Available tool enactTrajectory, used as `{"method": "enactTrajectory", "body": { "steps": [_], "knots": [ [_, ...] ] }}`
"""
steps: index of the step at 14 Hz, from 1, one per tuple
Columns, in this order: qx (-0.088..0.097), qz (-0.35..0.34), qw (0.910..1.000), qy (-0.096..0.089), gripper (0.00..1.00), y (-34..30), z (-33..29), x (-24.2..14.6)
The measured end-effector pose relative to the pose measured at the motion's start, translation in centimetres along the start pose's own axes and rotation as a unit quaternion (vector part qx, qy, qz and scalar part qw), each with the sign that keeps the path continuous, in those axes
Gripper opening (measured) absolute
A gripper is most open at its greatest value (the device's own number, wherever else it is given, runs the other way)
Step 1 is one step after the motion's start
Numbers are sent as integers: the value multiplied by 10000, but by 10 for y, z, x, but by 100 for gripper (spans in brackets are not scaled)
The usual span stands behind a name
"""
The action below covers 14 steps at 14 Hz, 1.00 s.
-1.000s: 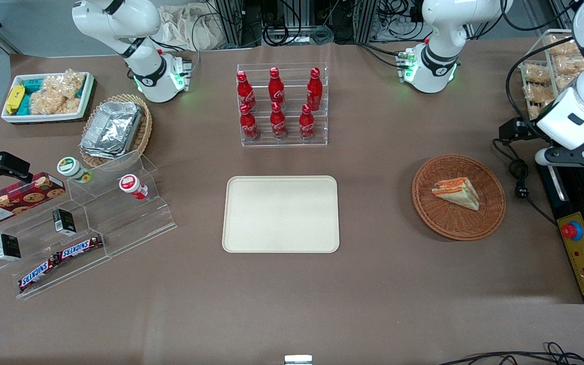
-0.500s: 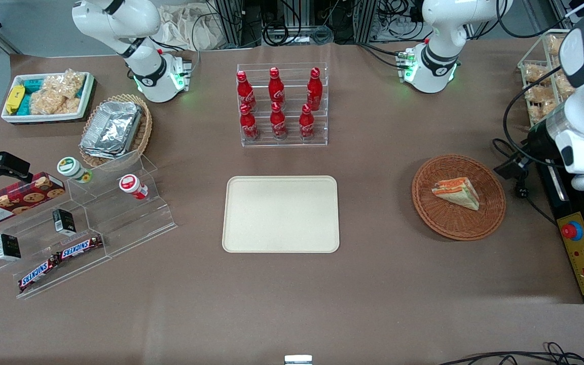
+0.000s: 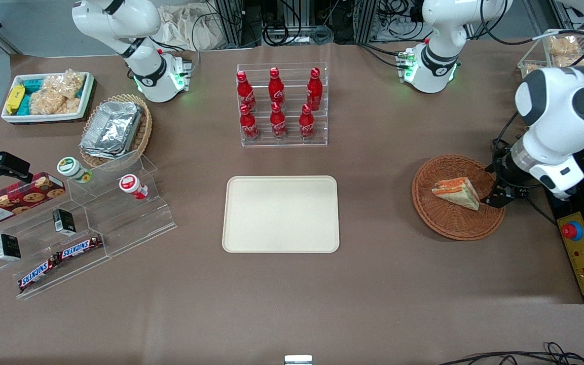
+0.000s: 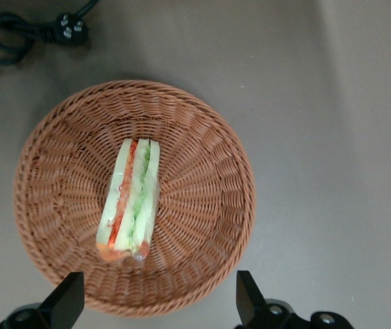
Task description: Place sandwich from basket to tray
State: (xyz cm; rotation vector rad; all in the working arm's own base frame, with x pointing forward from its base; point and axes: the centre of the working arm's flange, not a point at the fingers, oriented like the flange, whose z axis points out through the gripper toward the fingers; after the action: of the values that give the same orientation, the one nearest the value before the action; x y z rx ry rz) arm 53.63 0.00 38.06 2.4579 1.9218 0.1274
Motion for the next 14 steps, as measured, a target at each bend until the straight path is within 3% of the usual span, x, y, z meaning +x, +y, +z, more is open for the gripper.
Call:
{"method": "enactTrajectory", "body": {
  "steps": [3,6,8,11,14],
  "knots": [
    [24,-220,9997,-35,100,-16,33,-2],
    [-106,-211,9997,-43,100,-42,75,-11],
    [-65,-203,9997,-69,100,-57,95,-16],
    [-21,-199,9998,-87,100,-61,102,-18],
    [-111,-192,9997,-88,100,-59,110,-18]
  ]
}}
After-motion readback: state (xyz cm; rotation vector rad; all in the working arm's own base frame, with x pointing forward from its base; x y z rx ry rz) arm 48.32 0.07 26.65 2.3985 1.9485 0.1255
